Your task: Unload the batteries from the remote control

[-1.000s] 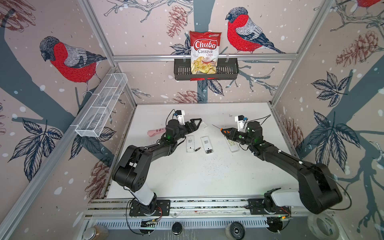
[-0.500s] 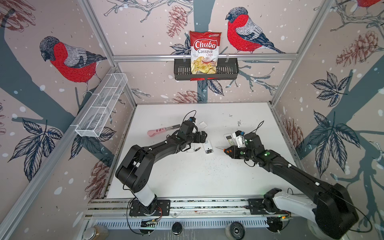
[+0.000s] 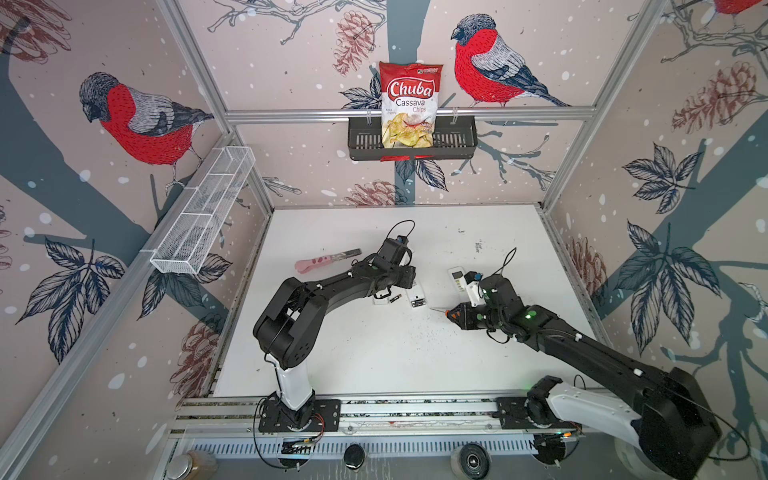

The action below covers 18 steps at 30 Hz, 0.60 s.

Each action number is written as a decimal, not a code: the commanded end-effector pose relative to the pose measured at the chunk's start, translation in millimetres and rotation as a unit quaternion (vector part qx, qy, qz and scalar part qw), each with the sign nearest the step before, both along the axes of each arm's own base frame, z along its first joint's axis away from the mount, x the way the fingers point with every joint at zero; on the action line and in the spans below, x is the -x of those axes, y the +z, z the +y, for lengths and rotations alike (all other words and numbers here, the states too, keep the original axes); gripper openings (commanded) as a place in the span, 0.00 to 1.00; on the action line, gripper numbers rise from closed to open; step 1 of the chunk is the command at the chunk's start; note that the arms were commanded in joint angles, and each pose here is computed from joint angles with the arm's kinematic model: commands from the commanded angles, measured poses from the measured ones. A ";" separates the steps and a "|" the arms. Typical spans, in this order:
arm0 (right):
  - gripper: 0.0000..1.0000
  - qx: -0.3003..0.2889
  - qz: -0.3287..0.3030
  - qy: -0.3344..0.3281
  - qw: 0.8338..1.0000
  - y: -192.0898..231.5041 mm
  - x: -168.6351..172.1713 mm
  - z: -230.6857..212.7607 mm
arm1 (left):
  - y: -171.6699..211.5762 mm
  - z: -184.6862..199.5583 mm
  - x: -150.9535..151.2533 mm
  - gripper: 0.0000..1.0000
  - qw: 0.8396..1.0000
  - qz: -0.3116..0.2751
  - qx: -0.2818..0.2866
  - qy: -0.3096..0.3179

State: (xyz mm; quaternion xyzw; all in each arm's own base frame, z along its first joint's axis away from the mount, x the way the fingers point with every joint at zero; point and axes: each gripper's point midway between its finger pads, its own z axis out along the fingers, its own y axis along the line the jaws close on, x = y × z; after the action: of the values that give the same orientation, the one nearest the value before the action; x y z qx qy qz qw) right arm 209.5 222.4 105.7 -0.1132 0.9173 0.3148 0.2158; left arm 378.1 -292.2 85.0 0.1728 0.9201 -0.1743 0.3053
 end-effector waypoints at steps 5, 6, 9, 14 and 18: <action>0.03 0.003 -0.009 -0.001 1.000 -4.2 -7.9 4.4 | -24.1 1.6 11.1 0.60 0.998 0.024 -0.038 -0.031; 0.03 0.003 -0.009 0.000 1.000 -4.3 -8.6 5.2 | -24.6 -0.4 12.0 0.58 0.998 0.024 -0.038 -0.035; 0.03 0.001 -0.009 0.001 1.000 -5.5 -10.8 7.5 | -26.7 -6.3 15.5 0.51 0.998 0.024 -0.035 -0.051; 0.03 -0.001 -0.004 0.006 1.000 -10.1 -12.9 13.2 | -31.6 -13.7 16.9 0.50 0.997 0.027 -0.034 -0.066; 0.03 -0.004 -0.011 0.002 1.000 -8.5 -17.1 15.0 | -40.4 -16.2 15.8 0.49 0.996 0.033 -0.040 -0.071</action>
State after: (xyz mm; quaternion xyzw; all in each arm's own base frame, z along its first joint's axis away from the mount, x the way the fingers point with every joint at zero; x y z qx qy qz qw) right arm 218.0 230.3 86.7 -0.1132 0.9236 0.3049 0.2029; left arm 361.1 -303.0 44.9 0.2320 0.9255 -0.1595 0.2535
